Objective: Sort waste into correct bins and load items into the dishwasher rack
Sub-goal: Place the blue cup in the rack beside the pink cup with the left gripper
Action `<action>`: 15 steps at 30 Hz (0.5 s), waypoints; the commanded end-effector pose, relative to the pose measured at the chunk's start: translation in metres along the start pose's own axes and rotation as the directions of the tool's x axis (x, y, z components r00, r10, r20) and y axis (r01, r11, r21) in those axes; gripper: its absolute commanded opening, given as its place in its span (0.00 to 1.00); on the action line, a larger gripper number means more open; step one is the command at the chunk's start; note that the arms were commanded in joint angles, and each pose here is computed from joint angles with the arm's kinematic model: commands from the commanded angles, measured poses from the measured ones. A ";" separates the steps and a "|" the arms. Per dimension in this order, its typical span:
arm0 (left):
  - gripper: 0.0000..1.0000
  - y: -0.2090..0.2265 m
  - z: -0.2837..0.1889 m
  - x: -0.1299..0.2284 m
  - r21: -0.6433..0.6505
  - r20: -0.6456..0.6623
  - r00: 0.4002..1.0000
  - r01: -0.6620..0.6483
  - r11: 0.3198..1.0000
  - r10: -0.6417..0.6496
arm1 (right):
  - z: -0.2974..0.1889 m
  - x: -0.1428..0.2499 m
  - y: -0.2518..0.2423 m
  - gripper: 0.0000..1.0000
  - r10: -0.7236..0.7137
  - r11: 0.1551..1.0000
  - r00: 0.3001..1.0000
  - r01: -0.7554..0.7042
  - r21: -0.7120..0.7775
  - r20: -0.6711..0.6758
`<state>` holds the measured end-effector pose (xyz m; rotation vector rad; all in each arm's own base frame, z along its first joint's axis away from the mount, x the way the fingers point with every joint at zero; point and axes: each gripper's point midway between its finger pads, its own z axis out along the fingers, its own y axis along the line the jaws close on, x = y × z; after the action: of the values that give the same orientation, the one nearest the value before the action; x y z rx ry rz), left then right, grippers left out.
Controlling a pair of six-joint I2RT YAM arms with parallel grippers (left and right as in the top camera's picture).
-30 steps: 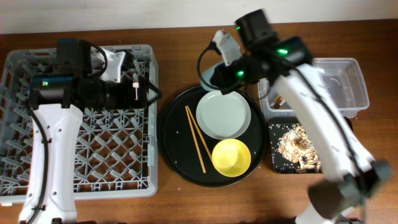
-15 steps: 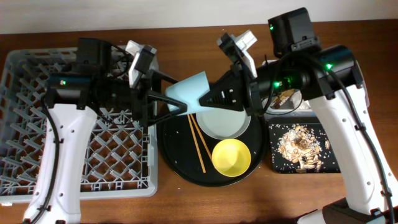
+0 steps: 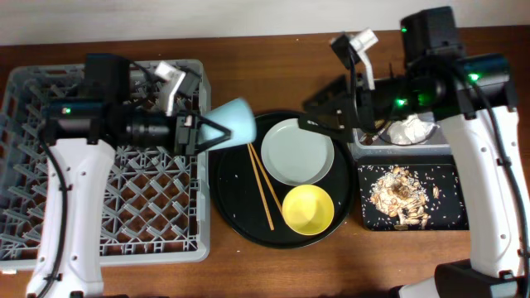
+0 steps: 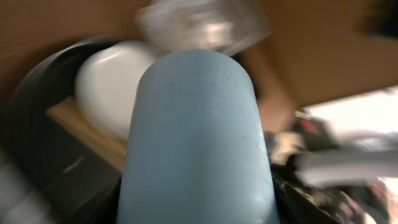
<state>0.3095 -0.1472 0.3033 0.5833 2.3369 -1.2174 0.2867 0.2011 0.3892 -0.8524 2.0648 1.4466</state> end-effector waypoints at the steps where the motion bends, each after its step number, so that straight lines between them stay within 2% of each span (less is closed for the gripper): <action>1: 0.38 0.109 -0.054 0.040 -0.670 0.044 0.935 0.290 0.683 -0.353 | -0.013 0.033 -0.049 0.80 0.101 0.952 0.986 -0.058 0.300 -0.129; 2: 0.38 0.119 -0.065 0.049 -0.736 0.077 0.912 0.324 0.594 -0.402 | -0.018 0.045 -0.058 0.85 0.143 0.926 0.975 -0.072 0.370 -0.168; 3: 0.38 0.122 -0.070 0.055 -0.761 0.095 0.898 0.344 0.550 -0.430 | -0.021 0.052 -0.064 0.89 0.169 0.911 0.967 -0.080 0.405 -0.189; 4: 0.38 0.125 -0.067 0.062 -0.762 0.092 0.885 0.358 0.540 -0.457 | -0.023 0.062 -0.071 0.99 0.202 0.895 0.956 -0.092 0.437 -0.212; 6: 0.38 0.140 -0.060 0.080 -0.785 0.079 0.865 0.360 0.504 -0.496 | -0.020 0.071 -0.077 0.99 0.236 0.892 0.945 -0.118 0.437 -0.227; 8: 0.38 0.159 -0.048 0.087 -0.786 0.088 0.869 0.360 0.502 -0.486 | -0.017 0.078 -0.083 0.99 0.255 0.891 0.938 -0.133 0.435 -0.235; 15: 0.40 0.186 -0.028 0.097 -0.780 0.106 0.879 0.363 0.509 -0.465 | -0.015 0.081 -0.086 0.99 0.262 0.890 0.936 -0.139 0.434 -0.237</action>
<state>0.3279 -0.0118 0.1523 -0.2424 2.8789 -0.1670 0.2921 0.1485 0.2847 -0.7203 2.6197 0.9613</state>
